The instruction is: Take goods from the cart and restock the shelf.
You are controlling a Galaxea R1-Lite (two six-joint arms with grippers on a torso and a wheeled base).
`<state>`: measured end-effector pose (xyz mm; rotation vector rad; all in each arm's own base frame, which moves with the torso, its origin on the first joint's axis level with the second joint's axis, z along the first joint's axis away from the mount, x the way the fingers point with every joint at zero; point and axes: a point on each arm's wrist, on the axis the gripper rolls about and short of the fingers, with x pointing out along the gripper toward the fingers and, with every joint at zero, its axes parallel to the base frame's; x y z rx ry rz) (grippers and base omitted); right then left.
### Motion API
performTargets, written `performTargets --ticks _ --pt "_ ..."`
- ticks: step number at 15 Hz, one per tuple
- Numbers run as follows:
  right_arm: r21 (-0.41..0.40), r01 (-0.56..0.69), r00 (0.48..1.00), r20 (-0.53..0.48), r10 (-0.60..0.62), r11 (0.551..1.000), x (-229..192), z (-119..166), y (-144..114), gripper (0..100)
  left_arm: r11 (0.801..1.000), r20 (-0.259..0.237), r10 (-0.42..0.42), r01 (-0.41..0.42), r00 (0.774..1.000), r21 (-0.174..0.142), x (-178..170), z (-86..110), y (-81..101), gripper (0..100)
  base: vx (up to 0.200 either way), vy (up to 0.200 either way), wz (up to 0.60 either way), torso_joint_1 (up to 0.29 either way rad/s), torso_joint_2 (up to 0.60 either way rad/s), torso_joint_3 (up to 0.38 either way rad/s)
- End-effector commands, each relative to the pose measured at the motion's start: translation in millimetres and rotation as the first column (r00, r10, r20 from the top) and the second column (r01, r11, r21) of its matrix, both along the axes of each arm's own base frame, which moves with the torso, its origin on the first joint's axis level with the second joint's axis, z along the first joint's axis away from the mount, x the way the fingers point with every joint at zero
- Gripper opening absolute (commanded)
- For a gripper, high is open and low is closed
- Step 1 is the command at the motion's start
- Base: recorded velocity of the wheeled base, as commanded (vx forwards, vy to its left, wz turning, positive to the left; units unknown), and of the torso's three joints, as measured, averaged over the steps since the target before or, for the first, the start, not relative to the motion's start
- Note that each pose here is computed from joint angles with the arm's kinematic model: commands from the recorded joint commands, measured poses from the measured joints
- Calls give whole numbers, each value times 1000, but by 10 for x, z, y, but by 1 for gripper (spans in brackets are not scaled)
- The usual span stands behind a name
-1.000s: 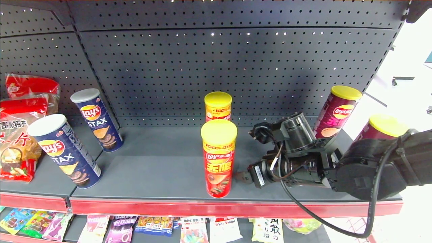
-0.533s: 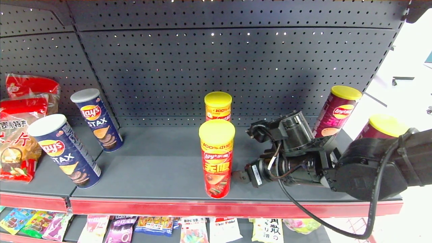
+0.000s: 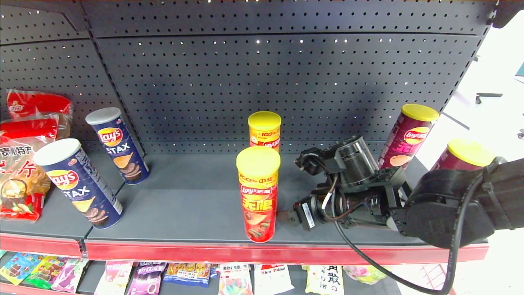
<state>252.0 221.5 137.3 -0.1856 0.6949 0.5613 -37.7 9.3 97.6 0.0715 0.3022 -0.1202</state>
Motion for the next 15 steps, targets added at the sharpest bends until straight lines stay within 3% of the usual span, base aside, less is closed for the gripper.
performTargets --ticks 1,8,11,15 --pt "0 1 1000 0 -1 1000 0 -1 -3 100 1000 -2 0 0 1000 1 2 0 0 100 0 0 0 0 0 0" --pt "-3 5 1000 -2 -5 1000 -23 2 -37 100 1000 -2 0 0 1000 1 2 0 0 100 0 0 0 0 0 0" --pt "34 17 999 28 -18 999 -243 211 -251 100 1000 -2 0 0 1000 1 2 0 0 100 0 0 0 0 0 0" --pt "21 31 999 17 -31 999 -435 179 -412 100 1000 -2 1 -1 1000 1 1 0 -1 100 0 0 0 0 0 0"
